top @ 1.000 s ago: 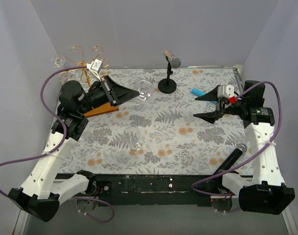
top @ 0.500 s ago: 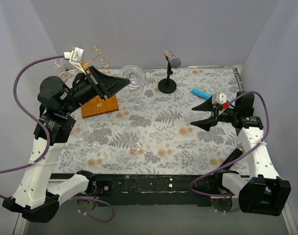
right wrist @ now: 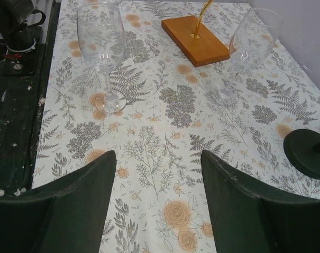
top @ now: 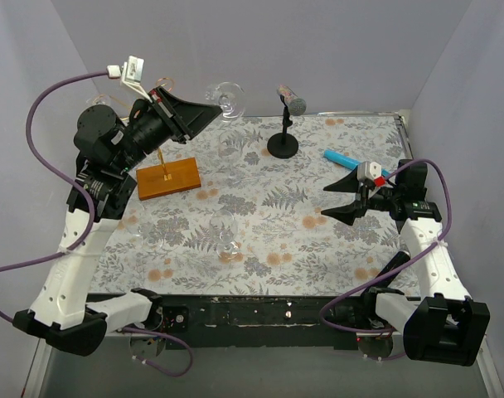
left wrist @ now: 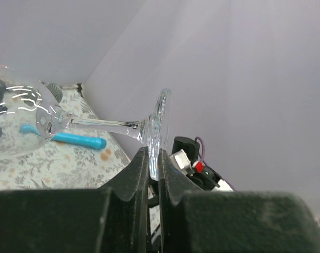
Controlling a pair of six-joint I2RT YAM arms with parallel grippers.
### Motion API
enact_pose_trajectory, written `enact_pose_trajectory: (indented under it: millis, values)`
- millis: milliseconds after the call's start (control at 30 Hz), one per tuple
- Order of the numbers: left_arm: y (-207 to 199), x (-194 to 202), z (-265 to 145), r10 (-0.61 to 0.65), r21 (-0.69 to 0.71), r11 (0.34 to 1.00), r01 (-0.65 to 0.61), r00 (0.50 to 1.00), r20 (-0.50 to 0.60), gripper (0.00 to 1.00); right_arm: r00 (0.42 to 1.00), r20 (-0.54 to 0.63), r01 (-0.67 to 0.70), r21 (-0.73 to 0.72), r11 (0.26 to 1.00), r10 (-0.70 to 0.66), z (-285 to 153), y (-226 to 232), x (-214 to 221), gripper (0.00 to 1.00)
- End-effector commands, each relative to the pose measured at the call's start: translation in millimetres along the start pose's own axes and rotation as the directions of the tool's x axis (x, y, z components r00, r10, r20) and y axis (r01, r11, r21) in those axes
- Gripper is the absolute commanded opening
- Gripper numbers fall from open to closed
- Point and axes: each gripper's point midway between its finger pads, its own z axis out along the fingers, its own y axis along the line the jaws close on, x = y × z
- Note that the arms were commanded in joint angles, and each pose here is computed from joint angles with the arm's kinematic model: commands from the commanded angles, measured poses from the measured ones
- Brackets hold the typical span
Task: Place the wine glass upside down on the wine glass rack
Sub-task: Turn the wine glass upside down at the wine rack.
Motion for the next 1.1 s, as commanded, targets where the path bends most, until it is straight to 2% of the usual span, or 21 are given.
enact_pose_trajectory:
  millis: [0, 233, 600, 1000, 1067]
  values:
    - [-42.0, -52.5, -12.5, 0.150, 0.055, 0.985, -0.163, 0.971, 0.184, 0.00, 0.999, 0.026, 0.030, -0.016, 0.999, -0.029, -0.5, 2.2, -7.4, 0.73]
    - [-35.2, -72.2, -3.1, 0.202, 0.003, 0.978, -0.209, 0.948, 0.244, 0.00, 0.999, 0.027, 0.031, -0.015, 0.999, -0.031, -0.7, 2.8, -6.5, 0.73]
    - [-49.2, -115.9, -21.7, 0.306, -0.091, 0.951, -0.295, 0.864, 0.399, 0.00, 0.999, 0.037, 0.022, -0.027, 0.999, -0.021, -0.2, 5.3, -6.2, 0.73]
    - [-39.3, -133.2, -62.4, 0.440, -0.293, 0.894, -0.338, 0.785, 0.436, 0.00, 0.999, 0.039, -0.002, -0.032, 0.999, 0.003, 0.2, 4.0, -2.2, 0.73]
    - [-37.5, -132.8, -64.3, 0.445, -0.307, 0.890, -0.337, 0.788, 0.426, 0.00, 0.999, 0.040, 0.003, -0.033, 0.999, -0.001, 0.3, 4.8, -3.3, 0.73]
